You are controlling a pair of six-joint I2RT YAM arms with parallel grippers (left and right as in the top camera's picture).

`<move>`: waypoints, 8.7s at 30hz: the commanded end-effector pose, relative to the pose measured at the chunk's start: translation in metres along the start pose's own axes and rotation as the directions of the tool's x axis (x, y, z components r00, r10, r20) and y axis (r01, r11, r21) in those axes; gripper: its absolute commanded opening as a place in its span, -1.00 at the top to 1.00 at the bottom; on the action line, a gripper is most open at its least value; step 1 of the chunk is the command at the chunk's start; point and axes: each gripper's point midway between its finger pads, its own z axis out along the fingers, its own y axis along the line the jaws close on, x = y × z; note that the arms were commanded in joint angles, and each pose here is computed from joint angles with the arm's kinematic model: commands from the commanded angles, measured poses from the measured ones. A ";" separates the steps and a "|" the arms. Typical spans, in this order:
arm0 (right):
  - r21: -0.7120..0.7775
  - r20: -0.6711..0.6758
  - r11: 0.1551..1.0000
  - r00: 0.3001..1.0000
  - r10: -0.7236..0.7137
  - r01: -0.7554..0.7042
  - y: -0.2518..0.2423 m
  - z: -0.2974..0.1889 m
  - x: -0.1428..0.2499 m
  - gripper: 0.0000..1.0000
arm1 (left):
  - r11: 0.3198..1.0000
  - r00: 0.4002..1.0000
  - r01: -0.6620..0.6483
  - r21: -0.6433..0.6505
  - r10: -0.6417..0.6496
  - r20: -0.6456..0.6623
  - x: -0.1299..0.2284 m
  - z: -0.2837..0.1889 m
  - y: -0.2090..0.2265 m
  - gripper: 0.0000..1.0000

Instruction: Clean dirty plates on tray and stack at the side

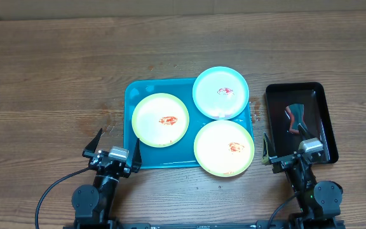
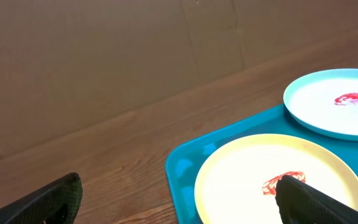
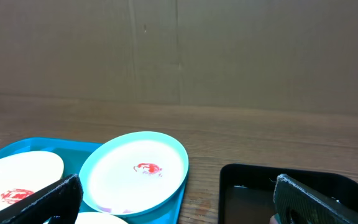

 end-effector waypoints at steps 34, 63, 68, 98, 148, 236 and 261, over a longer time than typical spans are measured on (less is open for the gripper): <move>0.000 0.004 1.000 1.000 0.007 -0.007 0.000 0.000 0.002 -1.00 | 1.000 1.000 -0.020 0.006 0.020 0.010 0.000 0.000 -0.001 -1.00; 0.002 0.004 1.000 1.000 0.004 -0.004 0.000 0.000 0.002 -1.00 | 1.000 1.000 -0.019 0.005 0.019 0.010 0.000 0.000 -0.001 -1.00; 0.159 -0.013 0.984 0.997 -0.078 0.080 -0.027 -0.002 0.003 -1.00 | 1.000 1.000 -0.019 0.005 0.019 0.010 0.000 0.000 -0.001 -0.99; -0.060 -0.015 0.997 0.999 -0.047 0.046 0.016 -0.009 -0.094 -1.00 | 0.964 0.942 0.265 0.034 -0.251 -0.222 -0.061 -0.022 0.010 -0.99; -0.063 -0.854 0.951 0.510 0.105 -0.302 0.031 0.086 -0.024 -0.01 | 0.846 -0.009 0.462 -0.267 -0.297 -0.955 0.140 0.122 -0.025 0.09; 0.424 -0.889 0.891 0.115 0.444 -0.166 -0.115 0.108 0.073 0.92 | 0.906 0.077 0.399 -0.139 -0.184 -0.980 0.152 0.134 -0.029 0.92; 0.075 -0.913 0.943 0.359 0.196 -0.324 0.199 0.204 0.024 0.93 | 0.903 0.066 0.406 -0.142 -0.184 -0.981 0.152 0.131 -0.029 0.91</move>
